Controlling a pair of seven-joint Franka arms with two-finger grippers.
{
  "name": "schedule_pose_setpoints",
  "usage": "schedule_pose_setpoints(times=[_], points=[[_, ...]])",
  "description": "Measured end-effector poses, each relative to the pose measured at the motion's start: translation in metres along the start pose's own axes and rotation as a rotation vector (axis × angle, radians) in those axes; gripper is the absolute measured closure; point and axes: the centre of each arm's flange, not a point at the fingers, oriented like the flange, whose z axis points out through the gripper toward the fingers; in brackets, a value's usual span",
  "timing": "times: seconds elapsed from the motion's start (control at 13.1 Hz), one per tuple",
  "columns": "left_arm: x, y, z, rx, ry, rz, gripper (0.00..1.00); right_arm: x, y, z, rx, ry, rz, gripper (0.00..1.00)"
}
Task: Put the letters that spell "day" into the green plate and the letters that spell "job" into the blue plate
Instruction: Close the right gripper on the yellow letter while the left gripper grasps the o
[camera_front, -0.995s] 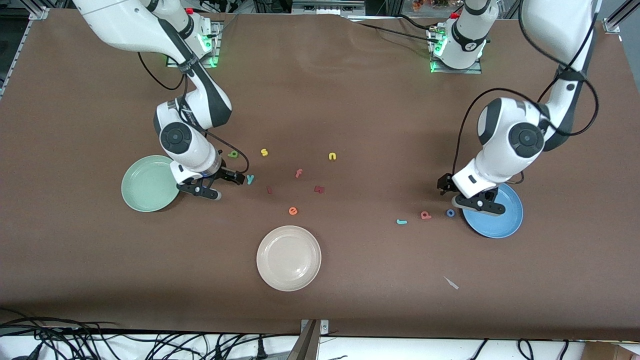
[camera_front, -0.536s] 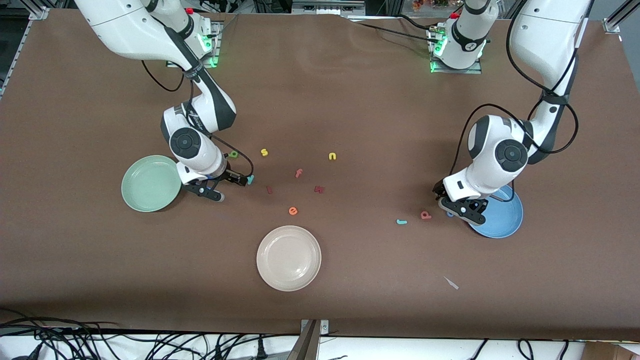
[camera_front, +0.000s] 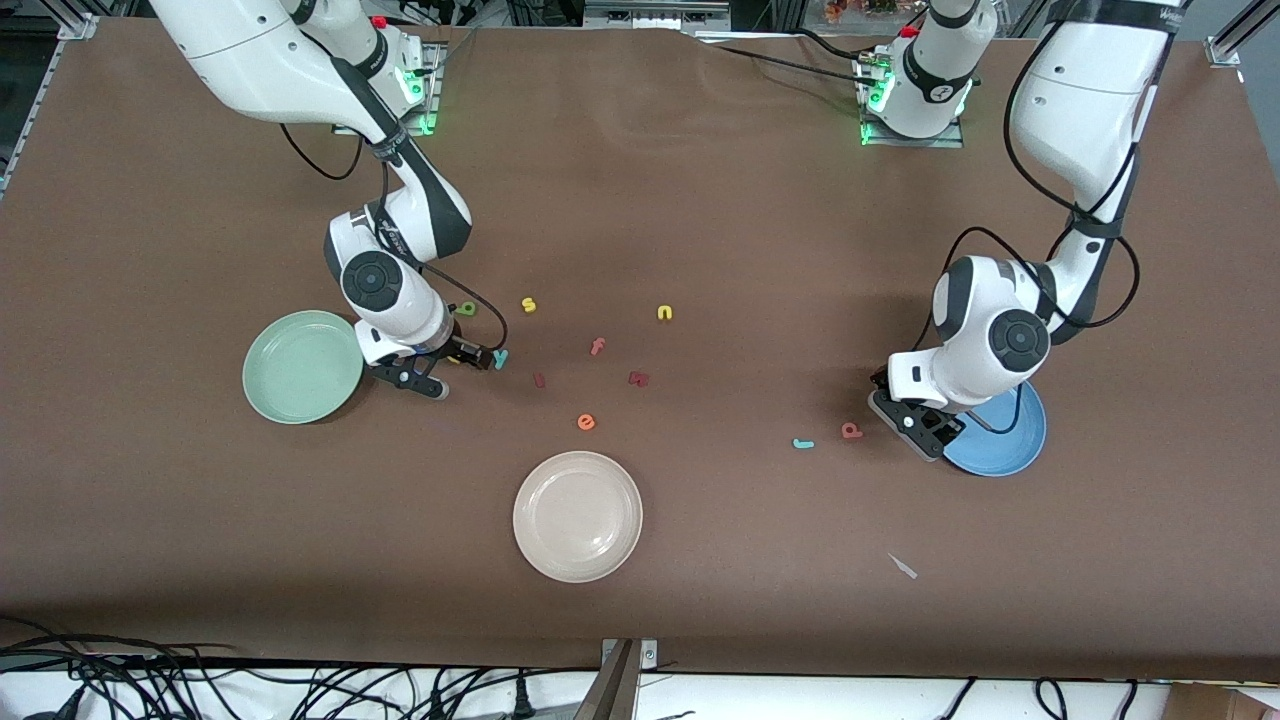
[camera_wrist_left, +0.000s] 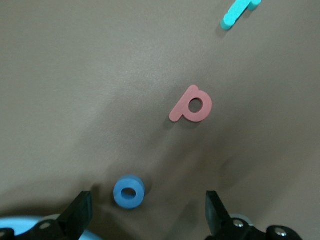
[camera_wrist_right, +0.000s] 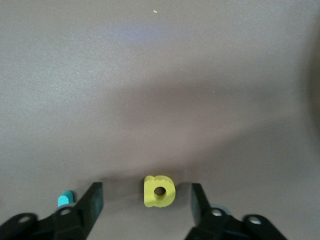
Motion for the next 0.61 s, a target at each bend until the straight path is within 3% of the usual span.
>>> schedule_pose_setpoints(times=[0.23, 0.31, 0.54, 0.61], points=[[0.000, -0.004, 0.010, 0.006, 0.003, 0.028, 0.00, 0.001, 0.013, 0.001, 0.006, 0.021, -0.018, 0.31], [-0.004, -0.009, 0.012, 0.014, 0.002, 0.033, 0.00, 0.001, 0.016, 0.001, 0.008, 0.025, -0.019, 0.38], [-0.010, -0.018, 0.012, 0.029, 0.006, 0.034, 0.03, 0.000, 0.016, 0.001, 0.011, 0.027, -0.021, 0.42], [-0.010, -0.020, 0.011, 0.033, 0.009, 0.034, 0.11, 0.000, 0.016, 0.001, 0.011, 0.027, -0.021, 0.48]])
